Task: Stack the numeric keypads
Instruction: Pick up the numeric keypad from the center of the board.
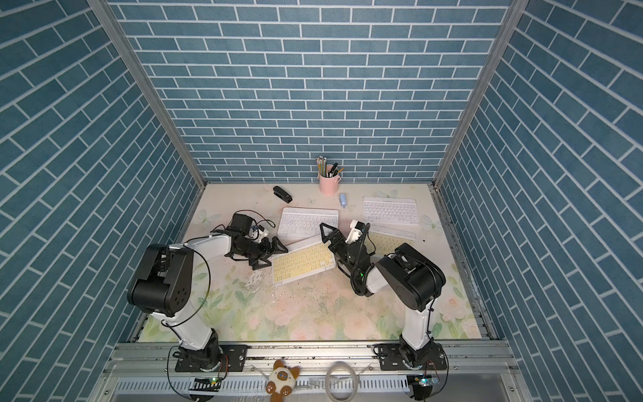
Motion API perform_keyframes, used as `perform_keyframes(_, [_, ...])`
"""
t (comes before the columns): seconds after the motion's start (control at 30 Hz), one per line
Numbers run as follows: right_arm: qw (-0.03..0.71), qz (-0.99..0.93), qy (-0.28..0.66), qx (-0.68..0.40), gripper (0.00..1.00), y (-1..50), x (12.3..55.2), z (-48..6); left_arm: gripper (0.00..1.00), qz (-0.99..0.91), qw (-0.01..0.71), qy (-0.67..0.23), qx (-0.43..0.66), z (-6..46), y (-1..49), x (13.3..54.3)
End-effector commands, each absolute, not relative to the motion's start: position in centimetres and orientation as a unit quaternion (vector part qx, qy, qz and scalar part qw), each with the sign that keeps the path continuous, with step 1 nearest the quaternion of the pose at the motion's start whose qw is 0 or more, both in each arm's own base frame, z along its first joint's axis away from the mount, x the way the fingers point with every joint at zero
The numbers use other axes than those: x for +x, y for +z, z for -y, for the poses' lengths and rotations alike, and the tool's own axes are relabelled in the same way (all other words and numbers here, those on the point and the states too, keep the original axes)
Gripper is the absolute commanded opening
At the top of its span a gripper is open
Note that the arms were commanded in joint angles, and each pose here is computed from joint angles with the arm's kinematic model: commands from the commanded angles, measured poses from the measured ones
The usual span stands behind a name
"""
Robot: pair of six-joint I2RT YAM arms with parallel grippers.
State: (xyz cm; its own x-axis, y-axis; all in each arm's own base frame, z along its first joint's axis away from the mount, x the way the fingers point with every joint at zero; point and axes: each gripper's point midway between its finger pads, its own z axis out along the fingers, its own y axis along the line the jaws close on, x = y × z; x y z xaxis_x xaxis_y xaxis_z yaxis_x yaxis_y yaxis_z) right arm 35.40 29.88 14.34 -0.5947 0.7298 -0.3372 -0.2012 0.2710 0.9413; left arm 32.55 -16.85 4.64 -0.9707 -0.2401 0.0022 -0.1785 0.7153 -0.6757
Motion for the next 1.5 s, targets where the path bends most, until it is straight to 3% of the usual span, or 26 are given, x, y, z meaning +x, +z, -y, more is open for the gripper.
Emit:
perform_keyframes(0.0, [0.323,-0.669,0.639,0.198,0.99,15.6,32.6,-33.5,1.00,-0.932,-0.002,-0.341,-0.123,16.9,2.1,30.2])
perform_keyframes(0.7, [0.266,-0.689,0.609,0.290,0.99,13.7,31.9,-33.4,0.99,-0.930,0.001,-0.346,-0.122,17.2,2.3,30.3])
perform_keyframes(1.0, [0.235,-0.734,0.576,0.274,0.98,12.7,31.1,-34.2,0.99,-0.929,0.003,-0.350,-0.121,17.3,2.5,30.5])
perform_keyframes(1.37, [0.202,-0.761,0.579,0.213,0.83,11.9,29.4,-34.7,1.00,-0.927,0.005,-0.354,-0.120,17.5,2.7,30.5])
perform_keyframes(1.47, [0.209,-0.777,0.560,0.197,0.74,11.4,28.8,-34.0,1.00,-0.927,0.006,-0.355,-0.120,17.5,2.8,30.5])
